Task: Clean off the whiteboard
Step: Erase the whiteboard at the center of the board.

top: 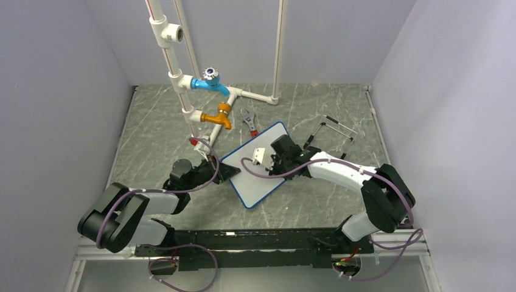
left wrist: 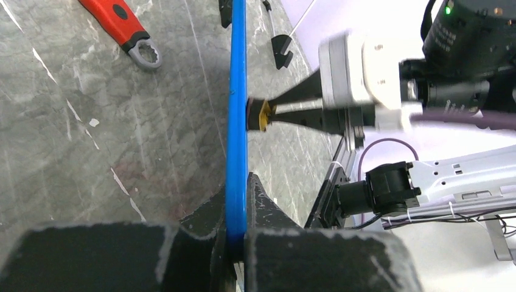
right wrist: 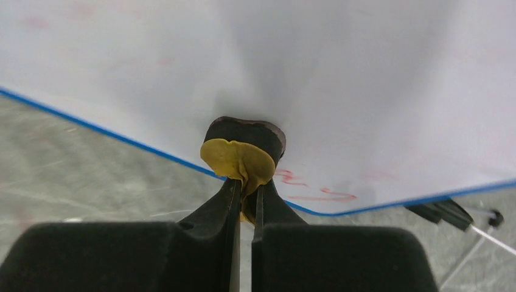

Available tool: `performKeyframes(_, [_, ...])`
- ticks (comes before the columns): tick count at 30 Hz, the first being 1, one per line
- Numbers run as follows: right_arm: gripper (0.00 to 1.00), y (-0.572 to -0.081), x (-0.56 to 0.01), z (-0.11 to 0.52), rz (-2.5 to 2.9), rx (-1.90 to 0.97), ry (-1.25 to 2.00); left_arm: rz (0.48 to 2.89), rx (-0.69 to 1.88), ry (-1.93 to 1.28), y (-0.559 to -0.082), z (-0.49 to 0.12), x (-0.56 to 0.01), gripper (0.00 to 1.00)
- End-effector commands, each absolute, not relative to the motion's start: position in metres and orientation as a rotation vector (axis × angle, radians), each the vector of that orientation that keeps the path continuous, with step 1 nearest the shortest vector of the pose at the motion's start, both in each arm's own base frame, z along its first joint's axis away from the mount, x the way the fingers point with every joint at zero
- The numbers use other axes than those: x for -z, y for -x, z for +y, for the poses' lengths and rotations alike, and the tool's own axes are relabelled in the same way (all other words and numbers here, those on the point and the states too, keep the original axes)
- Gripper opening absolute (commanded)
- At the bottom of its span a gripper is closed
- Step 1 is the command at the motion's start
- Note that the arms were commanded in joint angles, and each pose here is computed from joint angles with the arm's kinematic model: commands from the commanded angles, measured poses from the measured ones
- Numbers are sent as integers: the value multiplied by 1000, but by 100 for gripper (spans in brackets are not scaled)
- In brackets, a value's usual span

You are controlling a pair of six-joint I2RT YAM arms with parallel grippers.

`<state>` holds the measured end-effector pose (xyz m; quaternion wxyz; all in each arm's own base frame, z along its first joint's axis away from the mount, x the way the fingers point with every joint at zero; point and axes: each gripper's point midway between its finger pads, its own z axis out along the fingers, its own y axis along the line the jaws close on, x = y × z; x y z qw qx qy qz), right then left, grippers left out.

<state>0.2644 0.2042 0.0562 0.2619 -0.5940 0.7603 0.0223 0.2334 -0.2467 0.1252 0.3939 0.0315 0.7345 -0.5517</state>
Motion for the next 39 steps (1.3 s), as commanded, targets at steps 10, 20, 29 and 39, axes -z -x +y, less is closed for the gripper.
performKeyframes(10, [0, -282, -85, 237, 2023, -205, 1377, 1693, 1564, -263, -214, -266, -173, 0])
performKeyframes(20, [0, -302, -90, 216, 2063, -199, 1209, 1673, 1603, -255, -214, -268, -179, 0])
performKeyframes(29, [0, -207, -89, 296, 1820, -529, 1657, 1673, 1615, -223, -218, -275, -181, 0])
performKeyframes(39, [0, -206, -69, 270, 1848, -404, 1781, 1680, 1580, -218, -214, -271, -182, 0])
